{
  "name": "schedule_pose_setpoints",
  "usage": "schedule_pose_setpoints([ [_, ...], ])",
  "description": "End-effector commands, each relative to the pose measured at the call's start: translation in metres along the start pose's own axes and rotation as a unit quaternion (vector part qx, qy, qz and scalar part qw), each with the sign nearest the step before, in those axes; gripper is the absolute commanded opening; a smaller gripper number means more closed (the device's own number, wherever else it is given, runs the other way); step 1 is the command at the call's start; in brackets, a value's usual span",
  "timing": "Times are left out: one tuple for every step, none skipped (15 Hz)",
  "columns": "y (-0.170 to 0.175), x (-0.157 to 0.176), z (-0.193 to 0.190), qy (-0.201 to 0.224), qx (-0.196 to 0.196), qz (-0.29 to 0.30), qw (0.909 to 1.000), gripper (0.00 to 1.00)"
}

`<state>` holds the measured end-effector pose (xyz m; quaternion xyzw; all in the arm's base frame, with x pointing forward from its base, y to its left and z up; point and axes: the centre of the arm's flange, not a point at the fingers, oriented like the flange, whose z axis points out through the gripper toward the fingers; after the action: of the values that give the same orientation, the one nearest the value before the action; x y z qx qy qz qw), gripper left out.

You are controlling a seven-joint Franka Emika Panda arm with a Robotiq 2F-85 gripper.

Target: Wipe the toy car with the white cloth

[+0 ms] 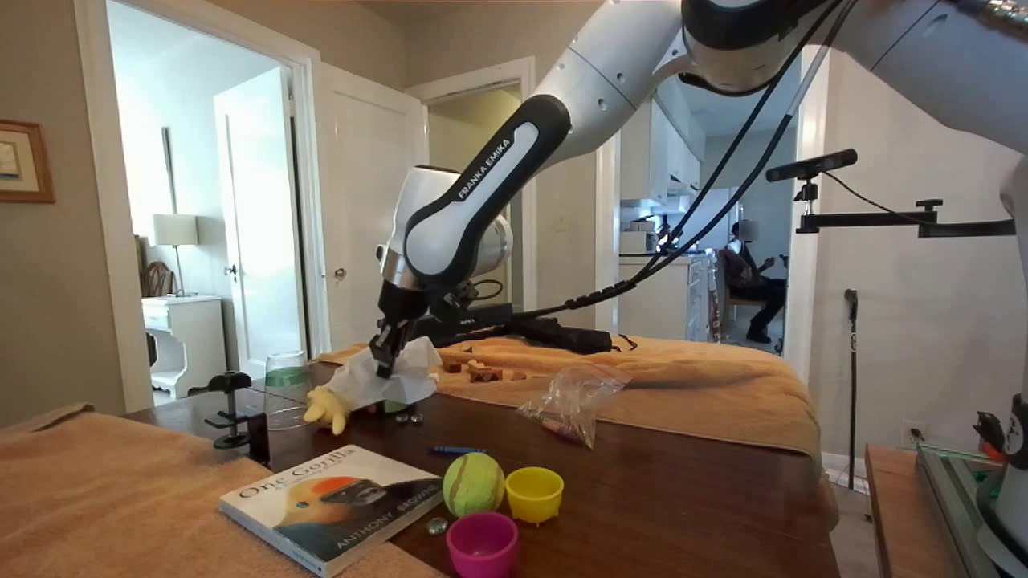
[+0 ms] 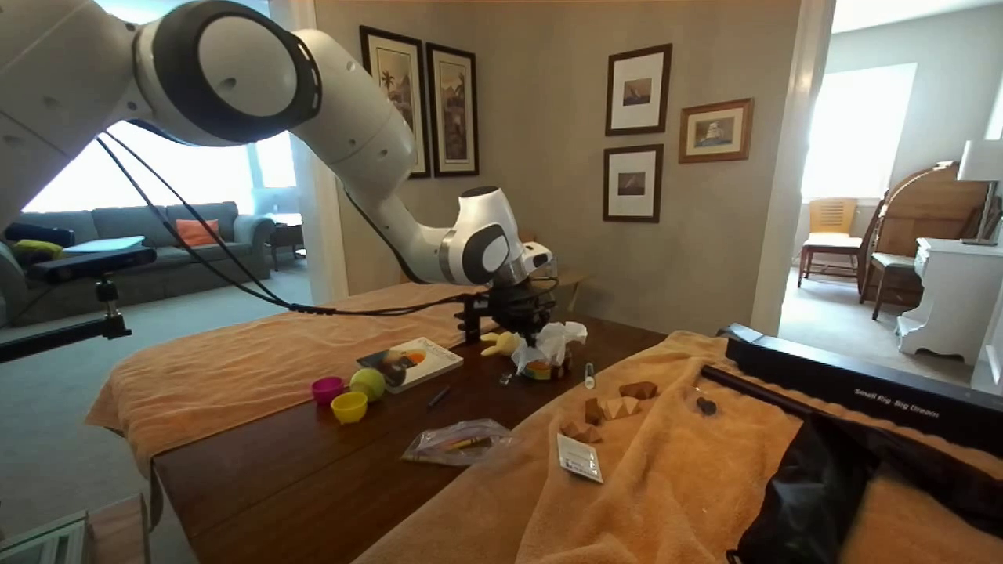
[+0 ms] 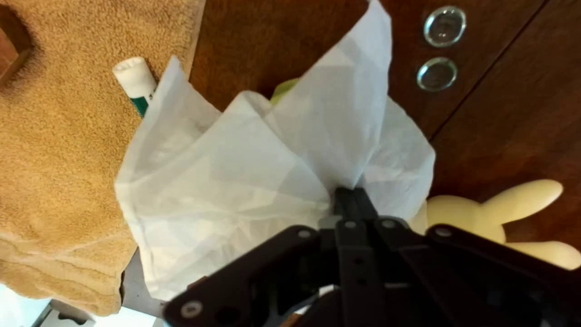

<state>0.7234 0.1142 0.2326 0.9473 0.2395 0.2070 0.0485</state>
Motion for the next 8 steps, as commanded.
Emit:
schedule_pose_setpoints([
  [0.014,0.008,0.004,-0.004,-0.012,0.010,0.9999,0.00],
  [0.022,0.007,0.004,-0.006,-0.015,0.015,0.9998,0.00],
  [0.028,0.005,0.004,-0.006,-0.018,0.019,0.9996,0.00],
  [0.036,0.003,0.004,-0.009,-0.021,0.024,0.9995,0.00],
  [0.043,0.000,0.003,-0.010,-0.025,0.028,0.9993,0.00],
  [0.048,-0.002,0.004,-0.012,-0.027,0.032,0.9991,0.00],
  [0.053,-0.004,0.004,-0.014,-0.029,0.035,0.9989,0.00],
  [0.057,-0.005,0.004,-0.016,-0.031,0.036,0.9987,0.00],
])
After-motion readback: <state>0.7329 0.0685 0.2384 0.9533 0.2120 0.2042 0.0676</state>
